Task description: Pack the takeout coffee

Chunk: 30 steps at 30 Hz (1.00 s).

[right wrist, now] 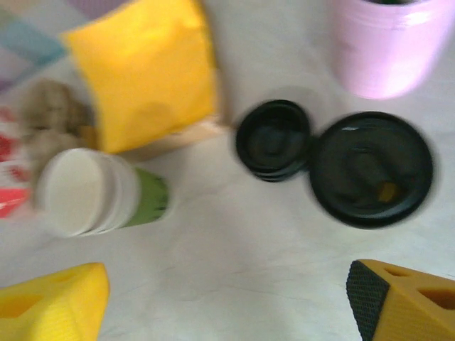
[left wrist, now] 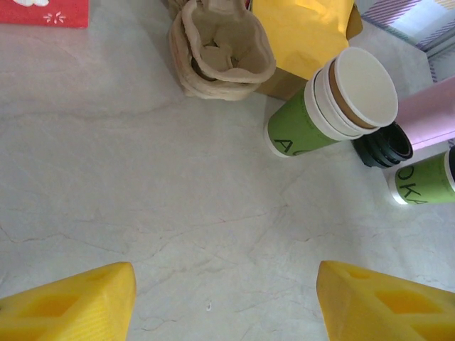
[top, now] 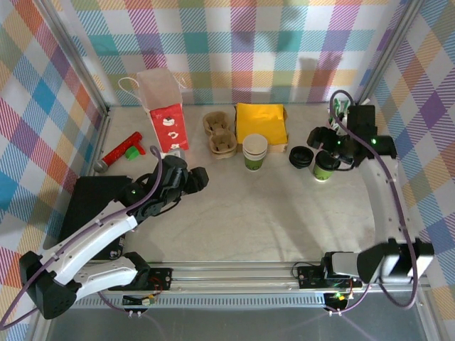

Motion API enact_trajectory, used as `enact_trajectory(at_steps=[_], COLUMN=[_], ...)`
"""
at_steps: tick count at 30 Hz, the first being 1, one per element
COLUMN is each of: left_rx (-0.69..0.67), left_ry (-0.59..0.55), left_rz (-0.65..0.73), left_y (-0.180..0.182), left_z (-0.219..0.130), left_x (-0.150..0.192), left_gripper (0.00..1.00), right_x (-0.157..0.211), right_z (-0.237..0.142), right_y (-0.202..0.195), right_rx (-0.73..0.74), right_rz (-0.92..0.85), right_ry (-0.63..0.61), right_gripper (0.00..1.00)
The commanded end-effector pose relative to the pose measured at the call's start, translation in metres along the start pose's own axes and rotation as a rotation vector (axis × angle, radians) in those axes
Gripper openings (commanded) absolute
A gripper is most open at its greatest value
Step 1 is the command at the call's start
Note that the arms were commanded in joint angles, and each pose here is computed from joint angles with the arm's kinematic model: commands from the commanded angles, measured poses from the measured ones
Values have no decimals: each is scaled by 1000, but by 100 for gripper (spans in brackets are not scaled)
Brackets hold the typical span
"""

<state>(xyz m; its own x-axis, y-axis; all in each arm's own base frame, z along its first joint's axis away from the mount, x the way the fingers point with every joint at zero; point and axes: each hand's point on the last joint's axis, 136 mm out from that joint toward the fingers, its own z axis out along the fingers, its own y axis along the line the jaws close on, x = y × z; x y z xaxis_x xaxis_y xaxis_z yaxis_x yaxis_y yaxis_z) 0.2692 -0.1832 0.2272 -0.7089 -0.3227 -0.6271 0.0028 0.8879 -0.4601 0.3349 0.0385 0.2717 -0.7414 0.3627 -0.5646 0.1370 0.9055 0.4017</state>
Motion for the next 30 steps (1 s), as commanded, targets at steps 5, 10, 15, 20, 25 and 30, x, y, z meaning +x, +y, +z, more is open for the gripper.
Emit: enact_trajectory(at_steps=[5, 10, 15, 20, 25, 30], left_rx=[-51, -88, -123, -139, -155, -179], left_ry=[-29, -4, 6, 13, 34, 48], left_rz=[42, 43, 55, 36, 21, 8], left_y=[-9, -11, -6, 2, 5, 5], left_z=[21, 54, 93, 129, 161, 188], left_x=[-26, -36, -49, -61, -67, -67], left_gripper=[68, 68, 67, 67, 66, 61], right_x=[28, 50, 69, 80, 89, 97], right_z=[-15, 6, 25, 42, 46, 52], right_y=[76, 77, 74, 62, 62, 62], right_rx=[-541, -585, -580, -484, -462, -454], right_rz=[-4, -24, -70, -110, -153, -183], right_ry=[29, 45, 38, -20, -79, -81], right_gripper=[85, 84, 84, 82, 82, 82])
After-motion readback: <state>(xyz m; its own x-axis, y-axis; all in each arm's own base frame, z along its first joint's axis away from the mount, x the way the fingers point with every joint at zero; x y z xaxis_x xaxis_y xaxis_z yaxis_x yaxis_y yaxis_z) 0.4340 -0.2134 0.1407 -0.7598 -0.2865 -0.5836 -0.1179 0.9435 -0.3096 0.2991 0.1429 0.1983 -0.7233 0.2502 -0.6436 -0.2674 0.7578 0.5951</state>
